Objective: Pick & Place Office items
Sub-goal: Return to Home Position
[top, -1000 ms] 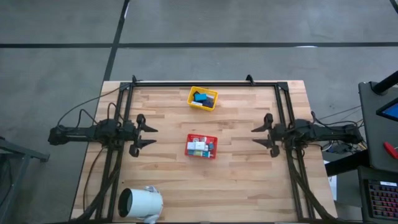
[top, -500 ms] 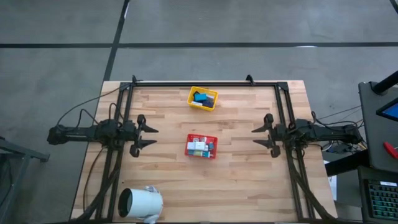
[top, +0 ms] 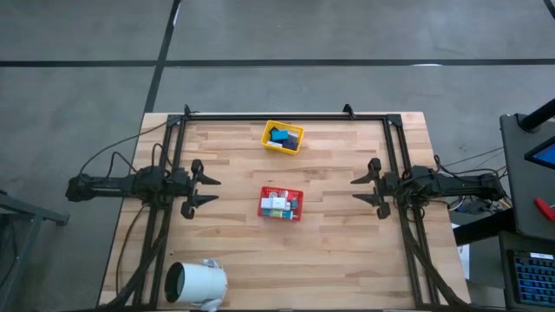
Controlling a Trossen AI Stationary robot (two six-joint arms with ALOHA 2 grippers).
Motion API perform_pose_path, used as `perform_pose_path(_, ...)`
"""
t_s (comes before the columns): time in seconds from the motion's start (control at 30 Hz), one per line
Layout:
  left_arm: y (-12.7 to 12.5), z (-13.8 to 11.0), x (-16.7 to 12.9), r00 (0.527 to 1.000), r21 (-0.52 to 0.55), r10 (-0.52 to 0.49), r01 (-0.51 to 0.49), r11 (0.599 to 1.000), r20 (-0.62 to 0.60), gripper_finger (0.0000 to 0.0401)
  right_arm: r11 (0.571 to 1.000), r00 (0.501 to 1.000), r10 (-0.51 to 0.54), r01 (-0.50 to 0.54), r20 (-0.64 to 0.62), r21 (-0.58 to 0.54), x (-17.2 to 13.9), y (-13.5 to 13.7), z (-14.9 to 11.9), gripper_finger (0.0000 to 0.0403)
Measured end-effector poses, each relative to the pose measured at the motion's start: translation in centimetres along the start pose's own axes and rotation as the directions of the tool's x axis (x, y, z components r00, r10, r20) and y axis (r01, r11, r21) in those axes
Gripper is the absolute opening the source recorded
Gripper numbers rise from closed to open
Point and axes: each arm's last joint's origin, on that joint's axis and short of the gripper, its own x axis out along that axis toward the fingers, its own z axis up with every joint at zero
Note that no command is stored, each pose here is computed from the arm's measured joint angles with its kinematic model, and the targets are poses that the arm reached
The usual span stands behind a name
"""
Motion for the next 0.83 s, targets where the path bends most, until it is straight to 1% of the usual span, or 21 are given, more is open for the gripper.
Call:
perform_pose_path(0.5, -0.01, 0.01, 0.0, 1.0, 0.003, -0.003, 0.003, 1.0, 0.001, 0.0227, 1.0, 1.0, 0.0, 0.0, 0.0, 0.0, 0.0, 0.0, 0.0, 0.0201)
perform_pose_path(0.67, 0.0, 0.0, 0.0, 1.0, 0.07, -0.003, 0.003, 0.998, 0.001, 0.0227, 1.0, 1.0, 0.0, 0.0, 0.0, 0.001, 0.0, 0.0, 0.0, 0.0201)
perform_pose_path(0.73, 0.0, 0.0, 0.0, 1.0, 0.075, -0.003, 0.003, 0.997, 0.001, 0.0227, 1.0, 1.0, 0.0, 0.0, 0.0, -0.007, 0.0, 0.0, 0.0, 0.0201)
perform_pose_path(0.83, 0.0, 0.0, 0.0, 1.0, 0.076, -0.003, 0.003, 0.997, 0.001, 0.0227, 0.999, 1.0, -0.001, 0.001, 0.0, -0.048, 0.0, 0.0, 0.0, 0.0201)
